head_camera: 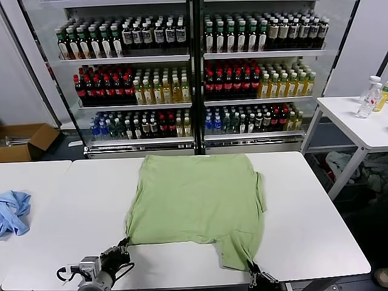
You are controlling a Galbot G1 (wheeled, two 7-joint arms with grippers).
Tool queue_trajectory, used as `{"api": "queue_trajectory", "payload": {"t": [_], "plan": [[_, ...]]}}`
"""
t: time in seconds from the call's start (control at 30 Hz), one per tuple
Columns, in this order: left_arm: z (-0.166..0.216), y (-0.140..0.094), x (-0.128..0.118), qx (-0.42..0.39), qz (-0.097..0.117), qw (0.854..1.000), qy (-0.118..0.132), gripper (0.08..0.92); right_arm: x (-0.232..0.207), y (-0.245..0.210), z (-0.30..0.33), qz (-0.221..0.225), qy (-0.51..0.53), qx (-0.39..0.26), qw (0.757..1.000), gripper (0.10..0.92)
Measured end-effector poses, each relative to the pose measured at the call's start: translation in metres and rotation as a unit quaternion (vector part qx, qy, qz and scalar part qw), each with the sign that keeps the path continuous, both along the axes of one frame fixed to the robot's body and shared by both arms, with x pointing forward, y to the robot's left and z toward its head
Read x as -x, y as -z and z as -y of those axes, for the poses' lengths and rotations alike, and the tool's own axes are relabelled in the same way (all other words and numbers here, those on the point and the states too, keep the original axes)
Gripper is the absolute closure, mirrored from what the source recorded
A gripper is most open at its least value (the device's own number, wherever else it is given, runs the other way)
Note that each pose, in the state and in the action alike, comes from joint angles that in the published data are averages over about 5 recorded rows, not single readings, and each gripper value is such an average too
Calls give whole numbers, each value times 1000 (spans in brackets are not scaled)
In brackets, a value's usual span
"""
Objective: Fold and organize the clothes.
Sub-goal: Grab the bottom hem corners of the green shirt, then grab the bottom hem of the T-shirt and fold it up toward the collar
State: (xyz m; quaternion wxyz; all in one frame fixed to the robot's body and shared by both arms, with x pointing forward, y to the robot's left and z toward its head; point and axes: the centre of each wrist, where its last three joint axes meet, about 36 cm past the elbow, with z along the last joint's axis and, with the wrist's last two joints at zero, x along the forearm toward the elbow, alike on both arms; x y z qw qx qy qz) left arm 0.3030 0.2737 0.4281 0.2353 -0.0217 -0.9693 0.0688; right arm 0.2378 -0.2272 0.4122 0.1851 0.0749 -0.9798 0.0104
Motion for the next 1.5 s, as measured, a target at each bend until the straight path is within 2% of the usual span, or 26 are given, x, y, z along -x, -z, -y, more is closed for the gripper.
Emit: {"api": "queue_trajectory", "payload": {"t": [0.23, 0.47, 0.67, 0.97, 1.1, 1.3, 1.5], "plan": [[-3, -5, -20, 21, 27, 999, 0, 915, -40, -11, 12, 48, -11, 3, 999, 908], [-4, 0, -52, 24, 41, 999, -3, 915, -90, -14, 19, 82, -29, 15, 996, 908], [-3, 8, -82, 14, 42, 999, -9, 915, -132, -12, 23, 93, -45, 34, 994, 908], [6, 25, -121, -11, 31, 999, -14, 905, -192, -8, 16, 96, -64, 68, 991, 896], [7, 30, -131, -20, 28, 999, -19, 840, -208, -6, 9, 94, -73, 83, 989, 811], [3, 33, -135, -33, 25, 999, -28, 666, -219, -4, 3, 97, -82, 92, 988, 637], [-3, 40, -127, -41, 16, 998, -38, 493, -215, 3, 4, 90, -74, 92, 989, 473]]}}
